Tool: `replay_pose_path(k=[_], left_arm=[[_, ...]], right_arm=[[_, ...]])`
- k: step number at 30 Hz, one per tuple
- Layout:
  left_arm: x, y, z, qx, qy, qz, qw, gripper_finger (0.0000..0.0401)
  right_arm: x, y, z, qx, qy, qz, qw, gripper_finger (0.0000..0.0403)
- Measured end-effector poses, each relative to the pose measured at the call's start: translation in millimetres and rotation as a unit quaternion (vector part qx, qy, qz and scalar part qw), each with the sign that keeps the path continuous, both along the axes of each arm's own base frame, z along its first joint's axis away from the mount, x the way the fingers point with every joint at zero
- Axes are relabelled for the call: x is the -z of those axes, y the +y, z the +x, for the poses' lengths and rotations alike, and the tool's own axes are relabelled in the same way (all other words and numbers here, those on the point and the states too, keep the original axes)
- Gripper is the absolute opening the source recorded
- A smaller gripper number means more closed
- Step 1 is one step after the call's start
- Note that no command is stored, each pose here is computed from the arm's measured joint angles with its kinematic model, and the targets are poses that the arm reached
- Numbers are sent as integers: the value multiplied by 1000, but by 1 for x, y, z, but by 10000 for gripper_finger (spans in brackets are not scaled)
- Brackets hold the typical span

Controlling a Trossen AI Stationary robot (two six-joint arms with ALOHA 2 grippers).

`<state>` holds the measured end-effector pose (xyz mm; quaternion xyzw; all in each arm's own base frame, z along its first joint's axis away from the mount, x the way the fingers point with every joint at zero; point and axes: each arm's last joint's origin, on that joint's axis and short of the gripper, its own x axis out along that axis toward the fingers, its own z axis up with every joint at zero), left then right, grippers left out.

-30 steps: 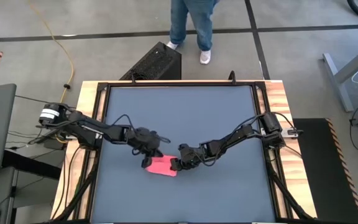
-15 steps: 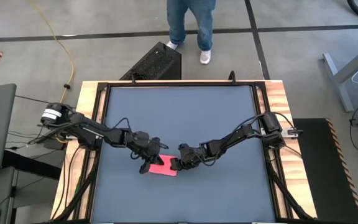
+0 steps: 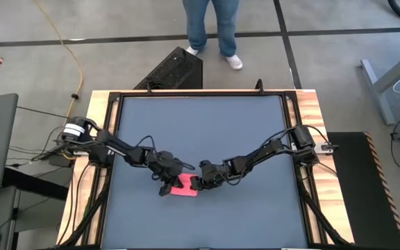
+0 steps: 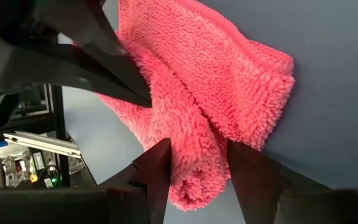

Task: Roll towel
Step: Roll the pink towel

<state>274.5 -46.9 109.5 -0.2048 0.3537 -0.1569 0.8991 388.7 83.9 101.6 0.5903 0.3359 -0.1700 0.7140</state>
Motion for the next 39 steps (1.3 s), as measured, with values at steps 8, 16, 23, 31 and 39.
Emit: replay_pose_path(k=[8, 16, 23, 31, 39], left_arm=[[2, 0, 1, -11, 2, 2, 1000, 0], [2, 1, 1, -22, 4, 3, 1000, 0], [3, 1, 1, -37, 9, 3, 999, 0], [3, 1, 1, -46, 18, -8, 999, 0], [4, 1, 0, -46, 26, -19, 998, 0]], right_arm=[[-1, -1, 0, -8, -1, 5, 1000, 196], [-10, -4, 1, -35, -17, 6, 999, 214], [-15, -7, 0, -44, -23, -6, 999, 214], [-24, -10, -3, -51, -21, -28, 998, 214], [-38, -13, -12, -85, -3, -75, 994, 214]])
